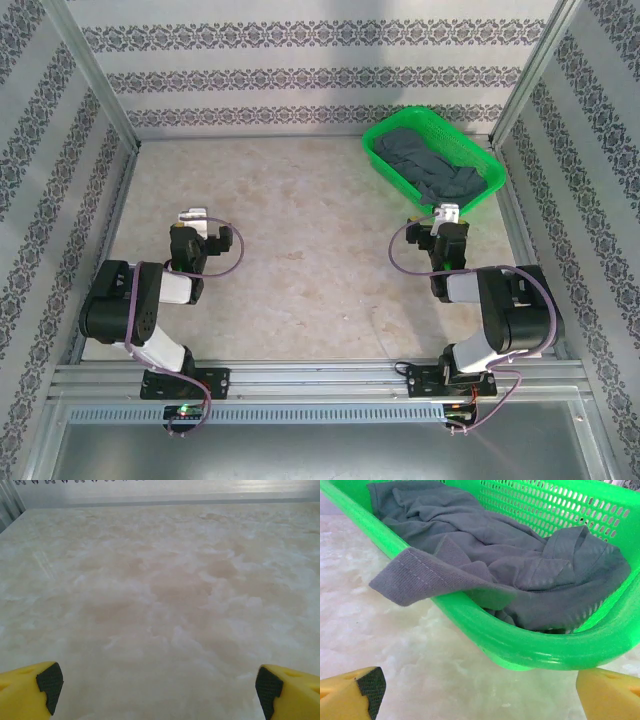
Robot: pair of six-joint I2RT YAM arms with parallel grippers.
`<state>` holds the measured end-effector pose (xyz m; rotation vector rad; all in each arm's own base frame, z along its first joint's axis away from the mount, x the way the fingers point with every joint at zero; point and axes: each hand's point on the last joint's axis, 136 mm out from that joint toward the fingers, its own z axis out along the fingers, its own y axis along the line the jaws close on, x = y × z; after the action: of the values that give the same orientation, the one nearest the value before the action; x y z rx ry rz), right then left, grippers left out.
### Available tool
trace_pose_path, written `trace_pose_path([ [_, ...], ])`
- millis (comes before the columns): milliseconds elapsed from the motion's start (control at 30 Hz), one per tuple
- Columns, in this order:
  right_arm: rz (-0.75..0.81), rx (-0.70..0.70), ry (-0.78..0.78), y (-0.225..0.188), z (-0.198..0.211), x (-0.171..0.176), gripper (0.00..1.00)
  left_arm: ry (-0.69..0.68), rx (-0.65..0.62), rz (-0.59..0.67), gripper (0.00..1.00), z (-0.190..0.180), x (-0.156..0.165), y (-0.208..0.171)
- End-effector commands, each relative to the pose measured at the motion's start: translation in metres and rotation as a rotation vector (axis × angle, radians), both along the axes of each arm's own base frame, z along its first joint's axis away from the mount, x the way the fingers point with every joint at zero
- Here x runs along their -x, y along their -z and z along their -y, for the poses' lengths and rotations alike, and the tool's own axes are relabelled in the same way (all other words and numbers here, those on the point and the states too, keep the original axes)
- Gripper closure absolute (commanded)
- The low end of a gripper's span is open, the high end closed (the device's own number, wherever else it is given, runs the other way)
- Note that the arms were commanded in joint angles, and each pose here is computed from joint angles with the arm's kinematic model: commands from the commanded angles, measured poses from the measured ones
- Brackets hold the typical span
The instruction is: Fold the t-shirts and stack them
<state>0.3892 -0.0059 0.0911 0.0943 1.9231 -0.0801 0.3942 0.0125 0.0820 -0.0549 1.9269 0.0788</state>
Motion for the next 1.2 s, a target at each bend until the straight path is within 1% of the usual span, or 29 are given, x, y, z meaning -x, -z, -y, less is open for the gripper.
trace_pose_path([
  [0,0.065,0.020,0.005,-0.017,0.001,-0.005,0.02,0.027,-0.014,0.010,0.00,0.005,-0.004,-0.005],
  [200,0.061,0.011,0.000,-0.016,0.001,-0.006,0.02,0.026,-0.013,0.011,0.00,0.005,-0.004,-0.005],
  [433,0.060,-0.006,-0.013,-0.016,0.001,-0.006,0.02,-0.011,-0.012,0.012,0.00,-0.001,-0.004,-0.006],
  [500,0.091,0.020,-0.005,-0.028,0.000,-0.005,0.02,-0.030,-0.015,0.057,0.00,-0.004,0.001,-0.016],
  [567,0.079,0.078,0.028,-0.046,-0.003,-0.002,0.02,-0.092,-0.040,0.075,0.00,-0.011,0.010,-0.034],
  [600,0.070,0.105,0.037,-0.060,-0.007,0.000,0.02,-0.126,-0.058,0.093,0.00,-0.014,0.013,-0.052],
  [633,0.087,0.056,0.112,-0.082,-0.003,0.001,0.02,-0.160,-0.066,0.100,0.00,-0.015,0.018,-0.071],
  [667,0.085,-0.047,0.145,-0.099,-0.002,0.002,0.02,-0.177,-0.046,0.120,0.00,-0.014,0.019,-0.093],
  [700,0.061,-0.206,0.136,-0.117,-0.005,0.003,0.02,-0.221,0.019,0.114,0.00,-0.017,0.020,-0.112],
  [733,0.000,-0.347,0.054,-0.127,-0.018,0.007,0.02,-0.274,0.115,0.058,0.00,-0.019,0.024,-0.123],
  [767,-0.017,-0.462,0.038,-0.139,-0.020,0.011,0.02,-0.366,0.211,0.008,0.00,-0.026,0.032,-0.128],
  [800,0.031,-0.527,0.047,-0.149,-0.016,0.008,0.02,-0.469,0.309,-0.003,0.00,-0.035,0.039,-0.129],
  [833,0.055,-0.585,0.043,-0.158,-0.012,0.004,0.02,-0.529,0.418,-0.003,0.00,-0.039,0.042,-0.127],
  [867,0.029,-0.588,0.072,-0.163,-0.007,-0.003,0.02,-0.506,0.541,0.010,0.00,-0.036,0.034,-0.126],
  [900,-0.025,-0.563,0.100,-0.164,-0.005,-0.009,0.03,-0.466,0.633,0.009,0.00,-0.031,0.025,-0.126],
  [933,-0.099,-0.528,0.144,-0.165,-0.002,-0.016,0.05,-0.417,0.695,-0.023,0.00,-0.019,0.013,-0.124],
  [967,-0.174,-0.494,0.192,-0.163,0.002,-0.023,0.06,-0.370,0.719,-0.087,0.00,-0.005,0.002,-0.123],
  [1000,-0.230,-0.468,0.216,-0.160,0.004,-0.030,0.06,-0.334,0.725,-0.154,0.00,0.010,-0.007,-0.121],
  [1033,-0.290,-0.442,0.236,-0.153,0.006,-0.041,0.08,-0.305,0.715,-0.245,0.00,0.027,-0.014,-0.112],
  [1067,-0.342,-0.424,0.266,-0.144,0.009,-0.050,0.11,-0.244,0.701,-0.307,0.00,0.052,-0.022,-0.109],
  [1100,-0.393,-0.418,0.287,-0.136,0.012,-0.057,0.14,-0.193,0.675,-0.352,0.00,0.072,-0.026,-0.107],
  [1167,-0.492,-0.415,0.319,-0.116,0.015,-0.075,0.14,-0.094,0.625,-0.414,0.00,0.114,-0.029,-0.104],
])
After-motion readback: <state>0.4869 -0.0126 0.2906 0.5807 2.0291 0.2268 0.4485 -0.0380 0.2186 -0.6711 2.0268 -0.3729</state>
